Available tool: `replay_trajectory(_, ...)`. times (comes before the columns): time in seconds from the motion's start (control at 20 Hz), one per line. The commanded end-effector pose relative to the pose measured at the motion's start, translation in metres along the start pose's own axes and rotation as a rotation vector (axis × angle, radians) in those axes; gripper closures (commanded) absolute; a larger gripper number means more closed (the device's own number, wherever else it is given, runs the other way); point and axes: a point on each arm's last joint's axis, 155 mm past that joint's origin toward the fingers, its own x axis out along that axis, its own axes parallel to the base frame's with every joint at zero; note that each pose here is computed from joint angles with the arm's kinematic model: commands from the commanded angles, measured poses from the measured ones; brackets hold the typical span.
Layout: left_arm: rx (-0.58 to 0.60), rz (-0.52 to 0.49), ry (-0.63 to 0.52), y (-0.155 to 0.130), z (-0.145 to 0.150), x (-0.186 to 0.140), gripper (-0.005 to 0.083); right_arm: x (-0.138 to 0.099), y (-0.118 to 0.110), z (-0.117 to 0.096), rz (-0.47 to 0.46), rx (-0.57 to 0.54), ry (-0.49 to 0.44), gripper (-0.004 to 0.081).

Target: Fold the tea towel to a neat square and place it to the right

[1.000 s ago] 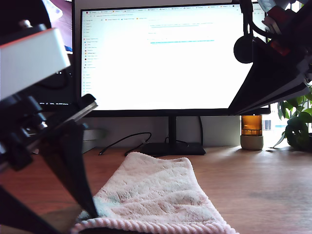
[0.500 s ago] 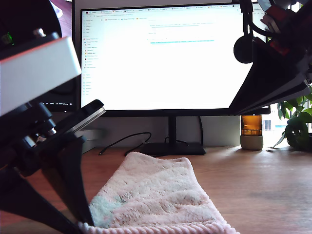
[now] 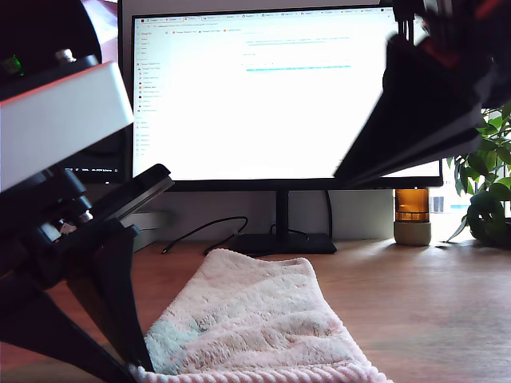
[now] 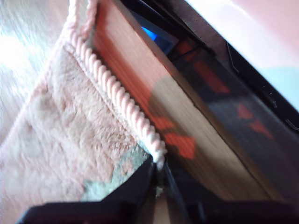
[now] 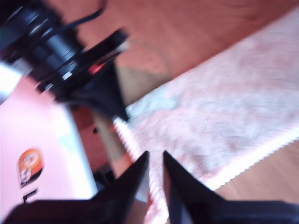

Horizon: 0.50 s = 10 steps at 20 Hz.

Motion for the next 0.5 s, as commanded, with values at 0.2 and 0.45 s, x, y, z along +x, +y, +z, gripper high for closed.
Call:
replay_trajectory(0.2, -0.112, -0.032, -0.061, 0.011, 0.018, -0.011, 0.0794, 0.007, 0.027, -0.004, 0.05, -0.19, 0.032, 0.0467)
replay_trajectory(0.45, -0.212, -0.051, -0.13, 0.023, 0.036, -0.019, 0.0794, 0.013, 0.029, -0.017, 0.016, -0.284, 0.094, 0.0434)
